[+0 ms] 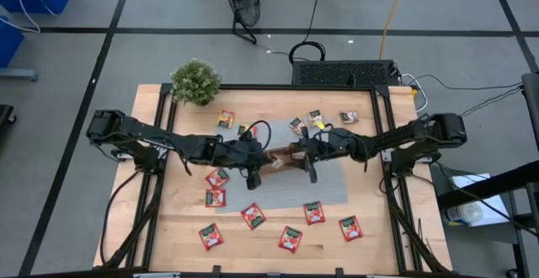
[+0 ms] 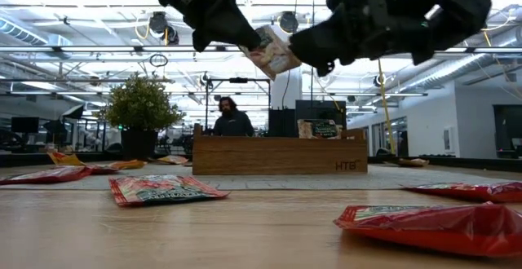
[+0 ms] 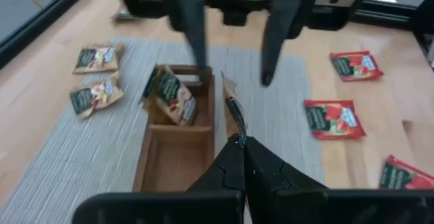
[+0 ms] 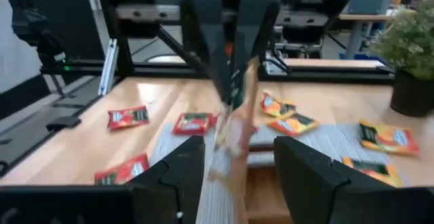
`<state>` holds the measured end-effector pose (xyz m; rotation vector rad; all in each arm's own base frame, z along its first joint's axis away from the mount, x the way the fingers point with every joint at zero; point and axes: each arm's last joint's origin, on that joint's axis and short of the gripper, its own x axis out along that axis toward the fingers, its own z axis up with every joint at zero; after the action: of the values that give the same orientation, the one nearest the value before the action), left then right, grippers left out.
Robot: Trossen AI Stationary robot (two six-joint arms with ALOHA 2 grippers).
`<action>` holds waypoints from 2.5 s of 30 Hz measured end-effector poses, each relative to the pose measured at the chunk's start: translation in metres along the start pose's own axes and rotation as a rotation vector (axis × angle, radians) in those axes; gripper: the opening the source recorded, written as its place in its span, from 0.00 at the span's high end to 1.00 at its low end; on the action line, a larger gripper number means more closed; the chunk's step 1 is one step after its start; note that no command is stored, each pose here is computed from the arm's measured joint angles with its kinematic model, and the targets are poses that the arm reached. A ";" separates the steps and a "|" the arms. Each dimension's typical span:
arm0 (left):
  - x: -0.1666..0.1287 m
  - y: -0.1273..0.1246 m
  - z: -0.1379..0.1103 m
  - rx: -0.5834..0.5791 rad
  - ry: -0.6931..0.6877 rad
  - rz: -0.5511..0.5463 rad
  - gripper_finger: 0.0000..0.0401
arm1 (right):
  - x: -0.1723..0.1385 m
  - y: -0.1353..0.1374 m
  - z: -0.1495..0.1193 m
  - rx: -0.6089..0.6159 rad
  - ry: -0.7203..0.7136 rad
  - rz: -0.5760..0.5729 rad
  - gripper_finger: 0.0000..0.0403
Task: Pick & Place Tea
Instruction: Put the brown tea bag into the right section of the wooden organizer
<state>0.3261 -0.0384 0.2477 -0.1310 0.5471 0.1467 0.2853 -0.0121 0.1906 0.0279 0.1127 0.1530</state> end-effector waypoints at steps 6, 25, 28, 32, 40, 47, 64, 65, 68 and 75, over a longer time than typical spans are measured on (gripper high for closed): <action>0.012 -0.008 -0.003 0.041 0.051 0.000 1.00 | 0.015 -0.011 0.009 0.012 0.022 0.030 0.60; 0.019 -0.010 0.003 0.069 0.083 0.009 1.00 | 0.017 -0.011 0.006 0.023 0.089 0.073 0.67; 0.019 -0.010 0.003 0.068 0.077 0.008 1.00 | 0.017 -0.010 0.006 0.013 0.089 0.089 0.75; 0.019 -0.010 0.004 0.072 0.067 0.005 1.00 | 0.016 -0.008 0.006 -0.028 0.084 0.173 0.96; 0.018 -0.008 0.006 0.051 0.057 0.005 0.97 | 0.018 0.003 0.004 -0.132 0.091 0.117 1.00; -0.013 -0.012 0.020 0.025 -0.001 -0.003 0.87 | 0.001 0.006 -0.020 -0.199 0.152 -0.117 1.00; -0.050 -0.043 0.027 0.132 -0.142 0.066 0.95 | -0.076 0.006 -0.066 -0.173 0.019 -0.246 1.00; -0.050 -0.043 0.027 0.134 -0.142 0.068 0.96 | -0.075 0.006 -0.067 -0.163 0.024 -0.218 1.00; -0.050 -0.043 0.028 0.142 -0.151 0.066 0.98 | -0.071 0.004 -0.069 -0.154 0.063 -0.192 1.00; -0.050 -0.043 0.027 0.148 -0.144 0.066 0.96 | -0.070 -0.001 -0.075 -0.155 0.109 -0.222 1.00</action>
<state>0.3054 -0.0818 0.3002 0.0416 0.4168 0.1781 0.2078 -0.0224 0.1243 -0.1476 0.2112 -0.0593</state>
